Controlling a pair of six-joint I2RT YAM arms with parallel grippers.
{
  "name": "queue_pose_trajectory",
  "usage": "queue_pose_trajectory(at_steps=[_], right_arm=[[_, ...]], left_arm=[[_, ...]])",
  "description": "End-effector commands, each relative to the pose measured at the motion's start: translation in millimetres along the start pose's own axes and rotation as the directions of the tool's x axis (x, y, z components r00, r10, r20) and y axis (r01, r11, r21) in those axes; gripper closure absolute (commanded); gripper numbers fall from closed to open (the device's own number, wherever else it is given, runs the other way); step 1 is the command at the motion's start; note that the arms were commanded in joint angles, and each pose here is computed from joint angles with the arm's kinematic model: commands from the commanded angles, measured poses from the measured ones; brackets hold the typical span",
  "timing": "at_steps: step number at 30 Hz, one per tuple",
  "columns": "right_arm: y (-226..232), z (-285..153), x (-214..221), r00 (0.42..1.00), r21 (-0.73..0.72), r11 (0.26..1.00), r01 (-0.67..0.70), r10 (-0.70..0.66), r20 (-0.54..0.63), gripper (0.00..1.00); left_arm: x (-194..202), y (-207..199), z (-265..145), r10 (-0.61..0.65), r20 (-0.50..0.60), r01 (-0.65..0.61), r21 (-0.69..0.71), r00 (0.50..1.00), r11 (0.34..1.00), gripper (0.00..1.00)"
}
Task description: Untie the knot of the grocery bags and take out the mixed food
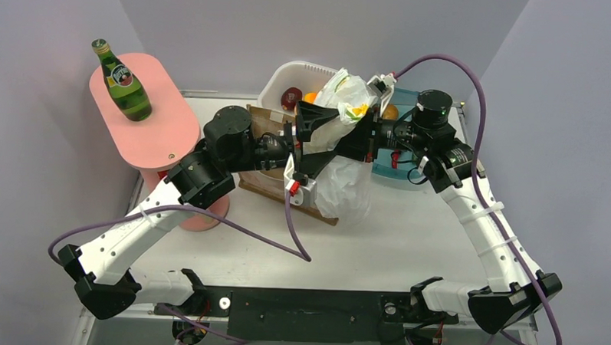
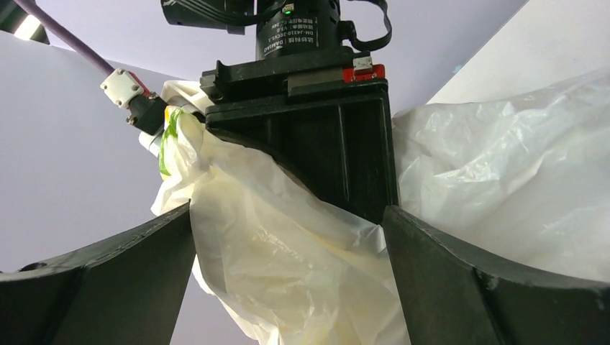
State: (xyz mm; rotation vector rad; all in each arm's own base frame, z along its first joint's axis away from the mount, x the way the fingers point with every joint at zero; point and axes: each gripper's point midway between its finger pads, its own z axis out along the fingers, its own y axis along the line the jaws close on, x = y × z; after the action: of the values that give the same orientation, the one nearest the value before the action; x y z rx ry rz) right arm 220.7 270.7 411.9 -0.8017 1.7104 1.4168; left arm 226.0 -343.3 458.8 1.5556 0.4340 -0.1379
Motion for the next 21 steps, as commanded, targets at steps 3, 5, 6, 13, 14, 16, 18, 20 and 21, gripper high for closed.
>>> queue_pose_trajectory(at_steps=[3,5,6,13,14,16,18,20,21], right_arm=[[35,-30,-35,0.986,-0.006,0.995,0.098,-0.096,0.134,1.00],[21,-35,-38,0.986,0.047,0.997,0.065,-0.072,0.153,1.00],[17,-36,-40,0.985,0.064,0.997,0.052,-0.061,0.161,1.00],[9,-35,-31,0.989,0.065,0.998,0.003,-0.013,0.149,1.00],[9,-34,-29,0.989,0.060,0.998,0.001,-0.009,0.145,1.00],[13,-31,-24,0.992,0.035,0.999,-0.005,0.001,0.128,1.00],[20,-26,-16,0.995,0.002,1.000,-0.006,0.005,0.103,1.00],[32,-19,-7,0.997,-0.047,0.999,0.006,-0.003,0.071,1.00],[36,-18,-6,0.998,-0.064,0.998,0.028,-0.024,0.066,1.00]], left_arm=[[42,-44,-6,-0.142,-0.109,0.144,0.005,0.984,0.990,0.03],[29,-41,-12,-0.145,-0.076,0.146,0.007,0.987,0.989,0.03],[21,-37,-16,-0.154,-0.056,0.154,-0.001,0.987,0.988,0.03],[-7,-23,-16,-0.128,0.010,0.129,-0.041,0.992,0.991,0.03],[-7,-21,-14,-0.127,0.008,0.127,-0.047,0.992,0.991,0.03],[-10,-16,-9,-0.110,0.020,0.111,-0.068,0.994,0.991,0.03],[-12,-10,-3,-0.102,0.032,0.105,-0.087,0.994,0.991,0.03],[-11,-6,6,-0.116,0.039,0.119,-0.095,0.993,0.988,0.03],[-7,-11,13,-0.135,0.034,0.137,-0.082,0.990,0.987,0.03]])
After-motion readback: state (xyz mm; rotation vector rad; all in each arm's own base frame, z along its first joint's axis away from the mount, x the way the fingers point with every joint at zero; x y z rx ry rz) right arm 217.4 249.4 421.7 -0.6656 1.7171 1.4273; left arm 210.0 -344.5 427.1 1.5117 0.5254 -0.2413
